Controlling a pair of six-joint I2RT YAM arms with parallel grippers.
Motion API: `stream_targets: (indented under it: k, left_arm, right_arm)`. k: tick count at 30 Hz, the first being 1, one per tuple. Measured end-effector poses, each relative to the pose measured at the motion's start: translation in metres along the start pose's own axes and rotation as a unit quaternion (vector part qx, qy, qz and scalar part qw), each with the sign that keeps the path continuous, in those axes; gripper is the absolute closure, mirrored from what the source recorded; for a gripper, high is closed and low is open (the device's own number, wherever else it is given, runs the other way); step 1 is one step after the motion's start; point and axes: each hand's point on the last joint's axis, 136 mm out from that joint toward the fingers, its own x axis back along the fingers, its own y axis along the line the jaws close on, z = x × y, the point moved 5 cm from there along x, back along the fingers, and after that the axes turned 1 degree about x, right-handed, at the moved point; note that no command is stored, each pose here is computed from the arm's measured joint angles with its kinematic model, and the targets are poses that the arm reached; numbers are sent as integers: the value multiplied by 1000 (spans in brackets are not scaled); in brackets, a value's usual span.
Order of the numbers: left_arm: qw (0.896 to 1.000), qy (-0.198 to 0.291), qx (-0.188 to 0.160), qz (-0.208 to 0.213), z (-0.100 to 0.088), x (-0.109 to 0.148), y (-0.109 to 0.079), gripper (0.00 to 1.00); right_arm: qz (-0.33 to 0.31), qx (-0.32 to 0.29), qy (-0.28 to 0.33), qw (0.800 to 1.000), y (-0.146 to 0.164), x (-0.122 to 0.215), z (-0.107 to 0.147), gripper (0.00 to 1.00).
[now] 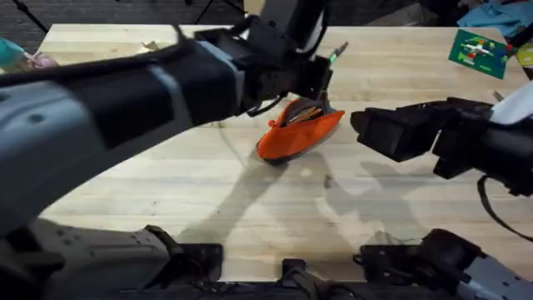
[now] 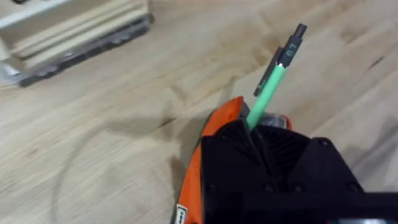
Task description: Unzip the bag, pick up the pens from the table one at a time and place them inside, then zip the bag closed.
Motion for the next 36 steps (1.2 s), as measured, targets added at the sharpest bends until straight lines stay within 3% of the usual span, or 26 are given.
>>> stream_targets:
  k: [11, 23, 36]
  left_arm:
    - [996, 82, -22, 9, 37, -28, 2, 957]
    - [984, 173, -50, -14, 71, -19, 12, 957]
    - [973, 217, -58, -50, 86, -11, 22, 957]
  right_arm:
    - [-3, 0, 2, 1000, 1, 0, 0, 4]
    - [-3, 0, 2, 1000, 1, 0, 0, 4]
    - [-3, 0, 1, 1000, 1, 0, 0, 4]
